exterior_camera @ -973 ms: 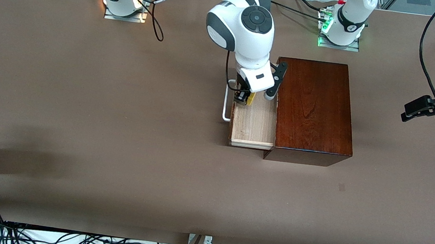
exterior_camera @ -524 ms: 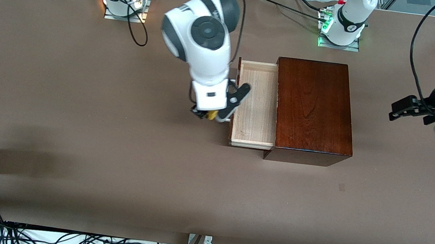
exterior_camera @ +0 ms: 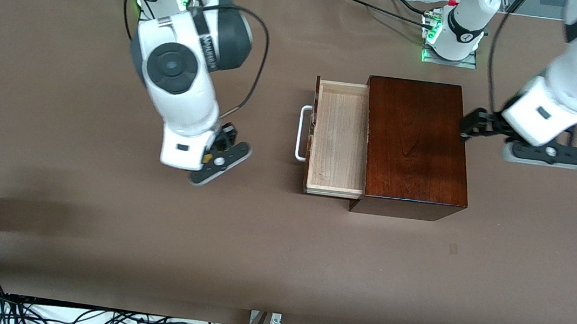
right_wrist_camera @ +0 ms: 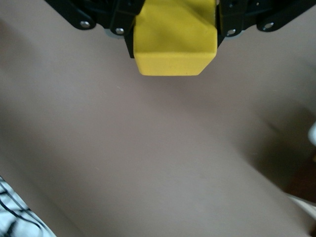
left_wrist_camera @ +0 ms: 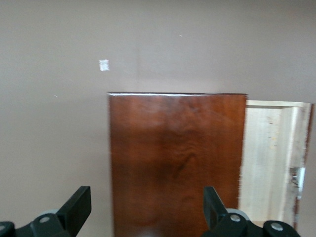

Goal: Open drawer, take yellow block, close drawer
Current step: 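Lift the yellow cube out and carry it away with the right gripper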

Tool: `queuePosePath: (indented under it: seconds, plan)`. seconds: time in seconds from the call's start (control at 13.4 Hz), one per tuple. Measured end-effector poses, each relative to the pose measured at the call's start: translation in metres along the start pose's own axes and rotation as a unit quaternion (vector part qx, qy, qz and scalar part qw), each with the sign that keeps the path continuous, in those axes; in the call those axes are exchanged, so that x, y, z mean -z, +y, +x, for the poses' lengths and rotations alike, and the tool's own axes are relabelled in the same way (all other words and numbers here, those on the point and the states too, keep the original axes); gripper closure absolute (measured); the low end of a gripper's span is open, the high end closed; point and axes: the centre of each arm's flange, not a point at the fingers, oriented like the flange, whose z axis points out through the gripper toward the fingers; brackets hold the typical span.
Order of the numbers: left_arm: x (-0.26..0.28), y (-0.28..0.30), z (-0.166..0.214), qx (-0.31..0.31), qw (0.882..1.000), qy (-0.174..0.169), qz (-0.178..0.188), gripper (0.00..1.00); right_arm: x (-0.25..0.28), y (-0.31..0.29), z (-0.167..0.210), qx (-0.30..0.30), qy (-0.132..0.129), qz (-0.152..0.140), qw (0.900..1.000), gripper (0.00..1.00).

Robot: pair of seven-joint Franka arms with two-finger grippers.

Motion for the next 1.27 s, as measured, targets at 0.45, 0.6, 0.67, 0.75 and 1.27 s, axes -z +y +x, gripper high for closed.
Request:
queuePosePath:
  seconds: [0.45, 0.6, 0.67, 0.75, 1.27]
  plan:
    - [-0.037, 0.097, -0.019, 0.051, 0.998, -0.024, 0.017, 0.00, -0.044, 0.084, -0.082, -0.082, -0.007, 0.001, 0.997, 0.44]
    - [-0.041, 0.119, -0.027, 0.080, 0.996, -0.024, 0.020, 0.00, -0.060, 0.104, -0.110, -0.105, -0.014, 0.003, 0.994, 0.44]
    - [-0.045, 0.136, -0.035, 0.097, 0.995, -0.027, 0.021, 0.00, -0.067, 0.114, -0.121, -0.116, -0.018, 0.003, 0.993, 0.44]
    - [-0.051, 0.156, -0.045, 0.112, 0.993, -0.029, 0.021, 0.00, -0.074, 0.125, -0.131, -0.127, -0.021, 0.001, 0.992, 0.44]
    - [-0.106, 0.264, -0.074, 0.221, 0.975, -0.024, 0.003, 0.00, -0.108, 0.192, -0.204, -0.204, -0.023, -0.013, 0.979, 0.44]
